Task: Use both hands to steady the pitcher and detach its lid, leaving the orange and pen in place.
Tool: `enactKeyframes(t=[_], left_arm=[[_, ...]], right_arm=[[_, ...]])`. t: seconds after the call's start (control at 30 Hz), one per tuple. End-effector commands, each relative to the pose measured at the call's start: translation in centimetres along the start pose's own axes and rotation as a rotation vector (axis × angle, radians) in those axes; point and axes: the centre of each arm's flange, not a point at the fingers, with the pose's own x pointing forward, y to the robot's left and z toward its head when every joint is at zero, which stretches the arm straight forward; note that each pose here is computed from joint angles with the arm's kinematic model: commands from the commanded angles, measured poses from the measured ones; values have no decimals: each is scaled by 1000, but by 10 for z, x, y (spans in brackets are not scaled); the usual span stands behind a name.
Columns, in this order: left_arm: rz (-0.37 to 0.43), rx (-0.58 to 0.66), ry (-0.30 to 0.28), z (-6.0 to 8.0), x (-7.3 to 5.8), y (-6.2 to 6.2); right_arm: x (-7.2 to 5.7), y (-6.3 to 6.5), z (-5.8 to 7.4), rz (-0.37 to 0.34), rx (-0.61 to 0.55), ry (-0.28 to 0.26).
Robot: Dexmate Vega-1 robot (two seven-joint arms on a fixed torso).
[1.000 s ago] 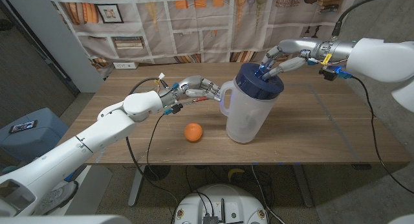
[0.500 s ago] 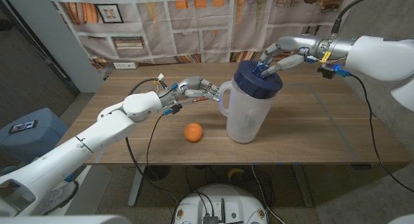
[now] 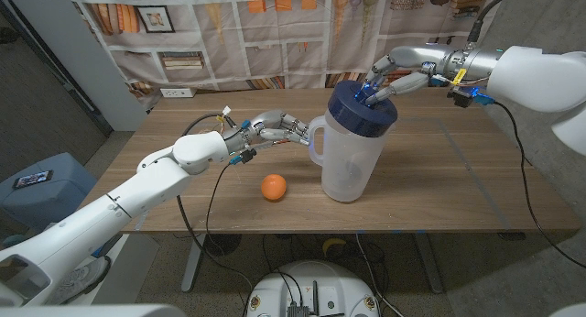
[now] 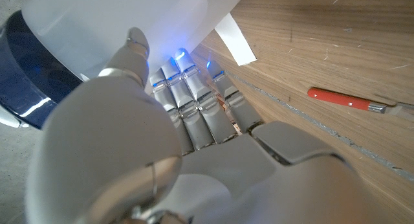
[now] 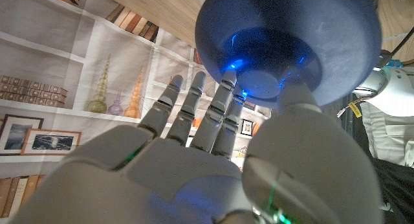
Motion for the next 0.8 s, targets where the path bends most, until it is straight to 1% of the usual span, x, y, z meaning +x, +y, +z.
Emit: enactKeyframes(t=[0.03,0.17,0.3,0.53,0.8], left_arm=[[-25,-12,6,-4,0,1],[-25,-14,6,-5,-2,0],[-25,-16,9,-7,-4,0],[-19,-21,20,-11,-8,-1],[0,-28,26,-14,-13,1]], right_arm=[[-2,-9,6,-29,-34,3],[-4,-13,9,-40,-50,6],[-4,-16,11,-43,-70,8],[1,-22,9,-38,-87,15],[7,-30,7,-36,-104,19]])
